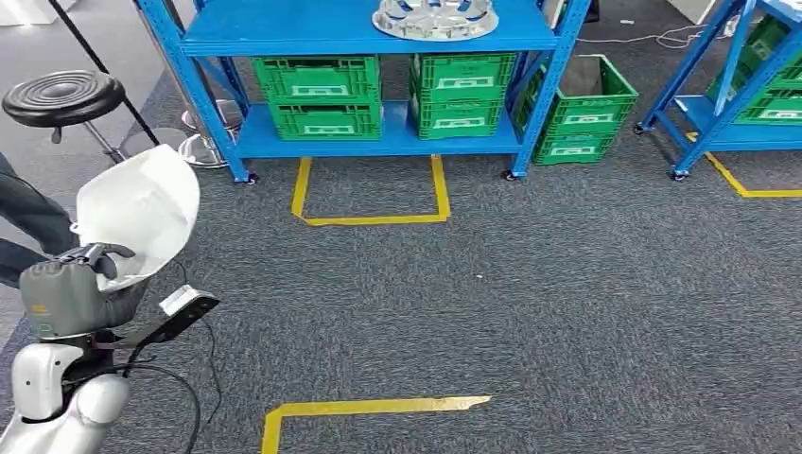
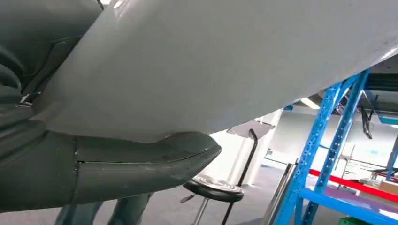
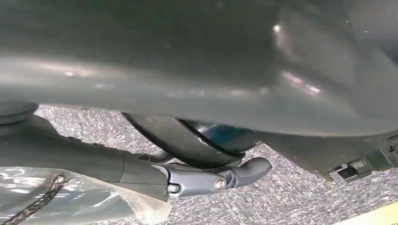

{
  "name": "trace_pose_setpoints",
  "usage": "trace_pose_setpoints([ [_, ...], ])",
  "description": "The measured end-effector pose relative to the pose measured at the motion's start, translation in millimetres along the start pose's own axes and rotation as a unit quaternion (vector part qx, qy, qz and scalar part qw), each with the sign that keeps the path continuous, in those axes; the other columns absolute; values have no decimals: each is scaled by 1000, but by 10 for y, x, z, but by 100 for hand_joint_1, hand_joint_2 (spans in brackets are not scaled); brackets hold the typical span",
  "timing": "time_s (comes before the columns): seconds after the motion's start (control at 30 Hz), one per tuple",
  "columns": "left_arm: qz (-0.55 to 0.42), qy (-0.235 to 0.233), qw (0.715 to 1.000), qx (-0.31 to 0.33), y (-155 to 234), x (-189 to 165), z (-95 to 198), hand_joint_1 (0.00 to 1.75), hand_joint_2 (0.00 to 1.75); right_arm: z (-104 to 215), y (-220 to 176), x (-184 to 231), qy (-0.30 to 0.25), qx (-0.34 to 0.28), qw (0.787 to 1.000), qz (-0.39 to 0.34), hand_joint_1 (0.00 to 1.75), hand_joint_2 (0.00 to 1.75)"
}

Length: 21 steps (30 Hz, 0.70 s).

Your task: Take the parts from the cabinet and place them on the table.

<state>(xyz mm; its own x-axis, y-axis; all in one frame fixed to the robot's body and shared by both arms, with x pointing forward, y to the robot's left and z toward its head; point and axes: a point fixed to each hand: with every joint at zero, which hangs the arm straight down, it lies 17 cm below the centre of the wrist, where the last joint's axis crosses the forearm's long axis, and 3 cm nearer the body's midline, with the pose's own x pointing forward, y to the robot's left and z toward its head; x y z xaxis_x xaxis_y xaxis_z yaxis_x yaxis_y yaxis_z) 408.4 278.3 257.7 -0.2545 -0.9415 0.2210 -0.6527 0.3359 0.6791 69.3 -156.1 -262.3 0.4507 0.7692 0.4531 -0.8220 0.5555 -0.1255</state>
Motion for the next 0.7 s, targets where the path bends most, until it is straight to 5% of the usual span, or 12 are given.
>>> trace_pose_setpoints([
  [0.7,0,4,1000,-6,-10,-44,45,175,175,-9,-47,14,-7,-14,999,33,0,0],
])
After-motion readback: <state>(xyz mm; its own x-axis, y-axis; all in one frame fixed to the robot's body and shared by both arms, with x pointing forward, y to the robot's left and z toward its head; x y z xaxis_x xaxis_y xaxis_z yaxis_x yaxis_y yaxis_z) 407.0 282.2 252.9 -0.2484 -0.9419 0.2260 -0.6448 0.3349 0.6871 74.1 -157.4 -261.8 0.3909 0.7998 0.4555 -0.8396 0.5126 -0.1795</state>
